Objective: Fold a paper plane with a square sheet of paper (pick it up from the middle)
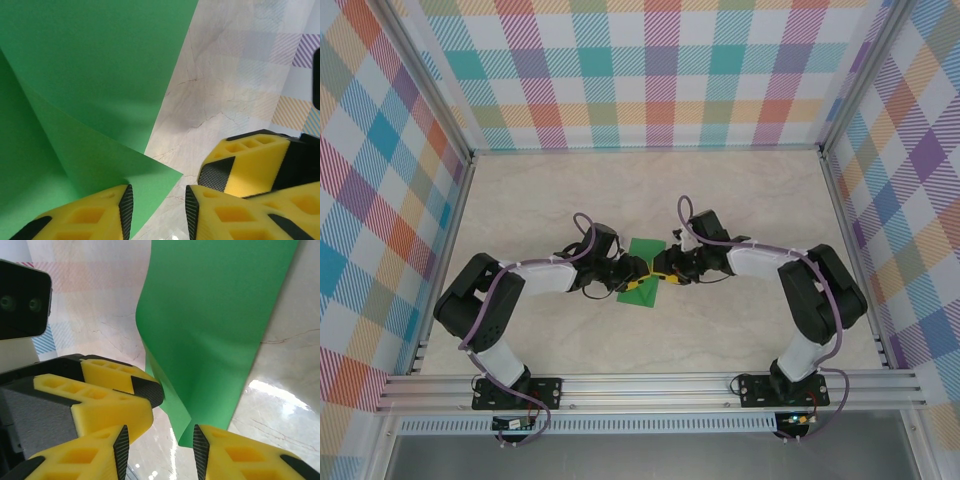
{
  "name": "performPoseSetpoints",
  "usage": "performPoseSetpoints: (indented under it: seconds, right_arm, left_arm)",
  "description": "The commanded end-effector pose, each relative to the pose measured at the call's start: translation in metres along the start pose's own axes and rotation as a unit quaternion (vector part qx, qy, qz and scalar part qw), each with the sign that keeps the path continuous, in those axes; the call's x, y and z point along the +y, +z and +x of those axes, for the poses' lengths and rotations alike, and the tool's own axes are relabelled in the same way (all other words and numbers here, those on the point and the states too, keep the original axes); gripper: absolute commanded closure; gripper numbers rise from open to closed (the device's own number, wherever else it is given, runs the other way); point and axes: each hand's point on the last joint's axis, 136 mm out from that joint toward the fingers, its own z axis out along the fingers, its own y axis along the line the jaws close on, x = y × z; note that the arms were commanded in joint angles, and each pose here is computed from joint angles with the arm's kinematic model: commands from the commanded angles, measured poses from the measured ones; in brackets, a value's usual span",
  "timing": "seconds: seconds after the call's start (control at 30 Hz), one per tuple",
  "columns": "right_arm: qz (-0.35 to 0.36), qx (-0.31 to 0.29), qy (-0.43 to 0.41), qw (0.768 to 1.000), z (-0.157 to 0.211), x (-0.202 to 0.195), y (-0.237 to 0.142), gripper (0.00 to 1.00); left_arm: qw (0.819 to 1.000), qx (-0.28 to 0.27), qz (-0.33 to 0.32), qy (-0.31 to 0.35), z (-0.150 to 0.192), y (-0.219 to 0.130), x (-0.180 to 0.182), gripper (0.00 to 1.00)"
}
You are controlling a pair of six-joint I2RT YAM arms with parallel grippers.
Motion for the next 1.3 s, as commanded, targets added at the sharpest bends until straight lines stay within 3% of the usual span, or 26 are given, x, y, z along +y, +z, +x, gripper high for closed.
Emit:
performPoseSetpoints:
  seconds: [0.0,0.4,0.6,0.77,1.27]
  right_arm:
    - [-0.018,0.013,0.002,1.0,0.003,0.0,0.006,0.61]
    - [-0.026,0.028,0.003,0.999,0.001,-0.001,0.016,0.73]
    - [-0.012,0.024,0.0,1.0,-0.004,-0.006,0.019,0.89]
    - [0.013,0.013,-0.019,1.0,-0.01,-0.01,0.018,0.97]
    - [0.055,0.015,-0.053,0.997,-0.019,-0.021,0.018,1.0]
  left_arm:
    - [1.0,-0.005,0.001,0.013,-0.003,-0.002,-0.008,0.68]
    - [1.0,-0.006,-0.001,0.012,-0.002,-0.003,-0.009,0.73]
    - [1.0,-0.005,0.007,0.015,-0.003,-0.005,-0.014,0.74]
    - [0.999,-0.001,0.031,0.026,-0.003,-0.008,-0.028,0.74]
    - [0.999,0.004,0.02,0.033,-0.004,-0.005,-0.027,0.75]
